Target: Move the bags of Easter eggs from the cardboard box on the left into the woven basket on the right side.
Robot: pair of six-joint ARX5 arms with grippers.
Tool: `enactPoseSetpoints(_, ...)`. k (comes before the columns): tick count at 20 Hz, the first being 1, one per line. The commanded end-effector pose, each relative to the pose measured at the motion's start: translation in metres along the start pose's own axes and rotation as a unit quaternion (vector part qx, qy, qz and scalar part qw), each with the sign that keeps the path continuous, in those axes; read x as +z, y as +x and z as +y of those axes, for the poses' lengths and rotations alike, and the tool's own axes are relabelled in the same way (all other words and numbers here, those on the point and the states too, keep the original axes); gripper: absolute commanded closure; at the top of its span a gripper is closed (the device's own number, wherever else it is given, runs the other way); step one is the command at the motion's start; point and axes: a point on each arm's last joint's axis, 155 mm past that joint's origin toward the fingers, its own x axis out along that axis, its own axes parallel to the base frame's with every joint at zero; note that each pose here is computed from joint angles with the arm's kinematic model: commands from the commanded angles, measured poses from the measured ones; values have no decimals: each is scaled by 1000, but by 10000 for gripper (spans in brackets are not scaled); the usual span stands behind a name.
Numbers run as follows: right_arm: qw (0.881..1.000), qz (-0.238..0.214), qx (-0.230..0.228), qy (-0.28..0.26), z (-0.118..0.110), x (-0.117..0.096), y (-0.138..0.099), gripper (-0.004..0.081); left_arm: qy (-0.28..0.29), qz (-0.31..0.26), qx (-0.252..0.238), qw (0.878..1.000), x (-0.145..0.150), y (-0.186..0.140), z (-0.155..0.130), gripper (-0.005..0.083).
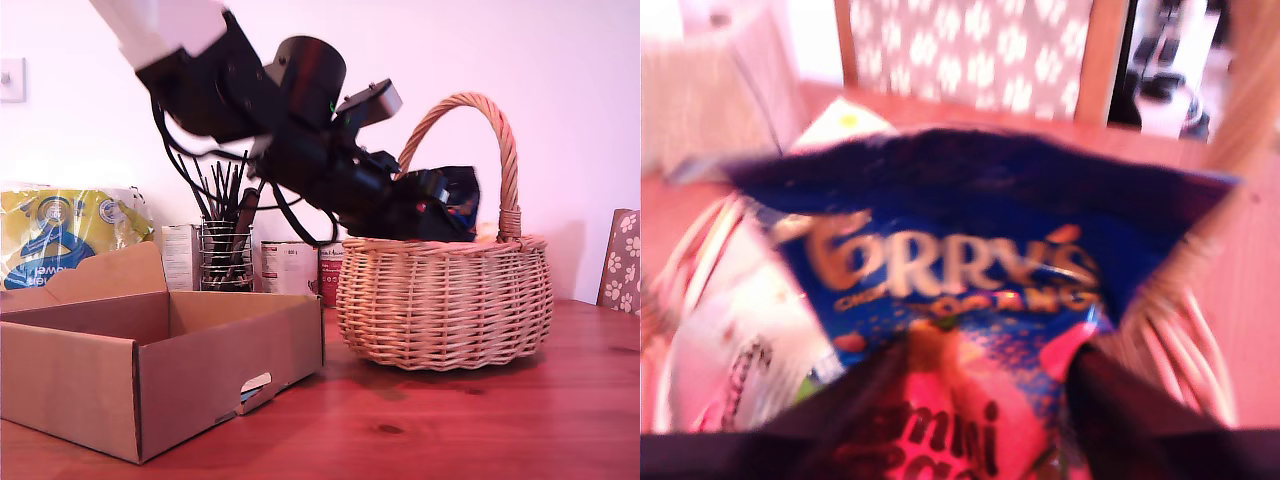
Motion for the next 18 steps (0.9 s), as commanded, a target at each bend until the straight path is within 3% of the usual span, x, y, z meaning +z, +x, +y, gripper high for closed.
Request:
enactPoseSetpoints(1,1000,6,-2,2,-2,-7,3,780,6,-9,1,1000,23,-19,-3,223)
enactPoseSetpoints(4,1000,8,-6,-10,-3,-7,4,780,14,-2,3,1000,48,-54,-7,231)
enactPoseSetpoints(5,1000,9,-13,-13,-6,-7,4,780,12,4,3,1000,53,-65,-9,272)
enactPoseSetpoints(7,1000,10,-17,-16,-8,-7,7,781,5,25,0,1000,55,-85,-15,418)
enactPoseSetpoints(9,999,4,-29,-15,-13,-1,10,781,-4,54,2,999,49,-104,-15,724)
enactPoseSetpoints(10,999,-3,-36,-16,-16,3,12,781,-7,64,-1,998,45,-111,-16,797)
enactPoseSetpoints(14,997,-30,-74,-19,-30,21,19,781,-16,62,16,998,41,-138,-8,795)
enactPoseSetpoints(18,993,-59,-93,-28,-39,38,19,781,-31,21,71,997,32,-181,7,795)
